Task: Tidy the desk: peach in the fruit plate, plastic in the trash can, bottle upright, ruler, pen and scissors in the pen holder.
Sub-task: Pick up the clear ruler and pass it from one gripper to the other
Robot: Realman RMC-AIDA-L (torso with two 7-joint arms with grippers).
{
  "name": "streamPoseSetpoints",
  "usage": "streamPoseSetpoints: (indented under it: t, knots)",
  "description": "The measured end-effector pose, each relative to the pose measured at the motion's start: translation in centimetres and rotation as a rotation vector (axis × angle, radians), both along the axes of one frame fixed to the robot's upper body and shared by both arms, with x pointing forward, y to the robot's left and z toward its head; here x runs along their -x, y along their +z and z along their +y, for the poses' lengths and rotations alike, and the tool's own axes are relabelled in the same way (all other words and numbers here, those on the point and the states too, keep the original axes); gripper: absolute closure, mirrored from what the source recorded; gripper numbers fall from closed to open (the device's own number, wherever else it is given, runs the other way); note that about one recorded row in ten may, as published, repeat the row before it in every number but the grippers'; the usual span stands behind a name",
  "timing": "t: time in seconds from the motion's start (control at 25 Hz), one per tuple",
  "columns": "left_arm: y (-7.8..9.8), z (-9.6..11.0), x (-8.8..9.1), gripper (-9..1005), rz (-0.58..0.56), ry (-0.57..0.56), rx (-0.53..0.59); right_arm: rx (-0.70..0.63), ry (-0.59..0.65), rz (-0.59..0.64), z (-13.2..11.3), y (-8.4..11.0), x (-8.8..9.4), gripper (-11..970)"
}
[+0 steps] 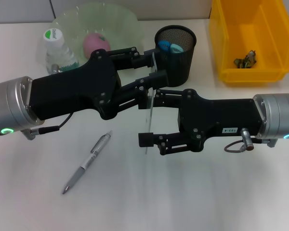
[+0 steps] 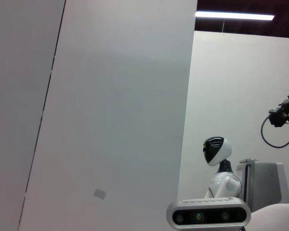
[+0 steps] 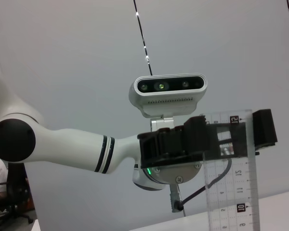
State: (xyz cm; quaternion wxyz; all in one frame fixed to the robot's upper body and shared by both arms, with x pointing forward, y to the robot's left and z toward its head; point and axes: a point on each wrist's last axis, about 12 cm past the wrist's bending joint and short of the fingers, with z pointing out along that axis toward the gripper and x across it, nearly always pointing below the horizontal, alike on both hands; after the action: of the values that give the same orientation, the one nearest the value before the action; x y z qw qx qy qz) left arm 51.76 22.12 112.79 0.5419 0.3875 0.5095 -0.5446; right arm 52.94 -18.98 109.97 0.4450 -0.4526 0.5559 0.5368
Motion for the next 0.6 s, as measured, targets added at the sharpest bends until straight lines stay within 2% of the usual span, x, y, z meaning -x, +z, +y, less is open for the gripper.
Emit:
streamPoseSetpoints:
  t: [0.48,0.6]
  knots:
    - [0.01,-0.03,-0.06,517,0.000,0.002,-0.001,0.012,-0.018,0.002,-0.10,-0.25,-0.07,206]
    - [0.01,-0.03,-0.07,515,0.000,0.002,-0.002,0.011,-0.017,0.003,-0.13,-0.27,-0.02,264]
